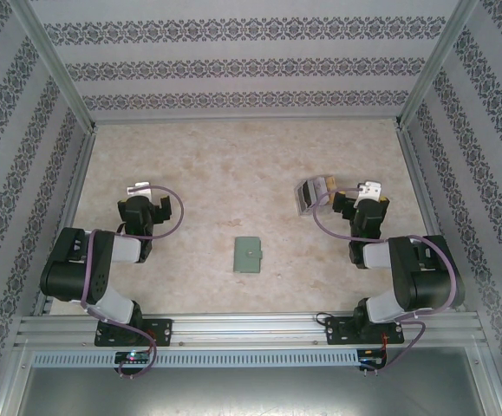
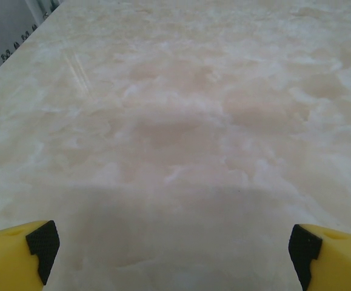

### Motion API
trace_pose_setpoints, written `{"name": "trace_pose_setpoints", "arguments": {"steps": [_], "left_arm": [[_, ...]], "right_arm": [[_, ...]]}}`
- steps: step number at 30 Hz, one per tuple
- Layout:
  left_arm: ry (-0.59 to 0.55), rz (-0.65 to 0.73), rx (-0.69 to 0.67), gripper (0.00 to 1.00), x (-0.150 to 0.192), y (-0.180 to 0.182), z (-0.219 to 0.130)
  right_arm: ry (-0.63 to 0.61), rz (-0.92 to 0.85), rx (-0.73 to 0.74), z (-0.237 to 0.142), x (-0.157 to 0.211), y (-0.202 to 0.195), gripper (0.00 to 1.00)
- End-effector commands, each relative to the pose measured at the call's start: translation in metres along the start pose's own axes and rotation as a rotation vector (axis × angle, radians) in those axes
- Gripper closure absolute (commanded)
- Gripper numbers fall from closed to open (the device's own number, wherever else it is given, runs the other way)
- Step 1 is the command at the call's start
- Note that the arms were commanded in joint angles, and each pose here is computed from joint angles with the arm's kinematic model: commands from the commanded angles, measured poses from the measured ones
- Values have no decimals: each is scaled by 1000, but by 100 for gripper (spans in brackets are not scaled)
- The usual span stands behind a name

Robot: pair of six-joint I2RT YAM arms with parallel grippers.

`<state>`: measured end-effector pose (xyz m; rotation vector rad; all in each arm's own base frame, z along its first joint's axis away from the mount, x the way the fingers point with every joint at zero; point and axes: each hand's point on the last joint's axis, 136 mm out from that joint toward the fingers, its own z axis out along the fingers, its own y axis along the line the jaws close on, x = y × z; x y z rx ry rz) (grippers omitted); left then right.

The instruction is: Put the credit cards into the card holder

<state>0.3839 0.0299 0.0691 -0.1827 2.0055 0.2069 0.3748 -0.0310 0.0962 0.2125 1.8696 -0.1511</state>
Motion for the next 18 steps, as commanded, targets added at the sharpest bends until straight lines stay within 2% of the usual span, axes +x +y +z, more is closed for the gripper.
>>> {"name": "trace_pose_setpoints", "arguments": {"steps": [1,18], "left_arm": [[-59,-12,15,1,-18,-1,1],[-67,-7,21,1,-19,-2,1]], "right_arm": [[2,-18,2,5,-6,7,2],[-1,-38,10,5,-6,10,2]]}}
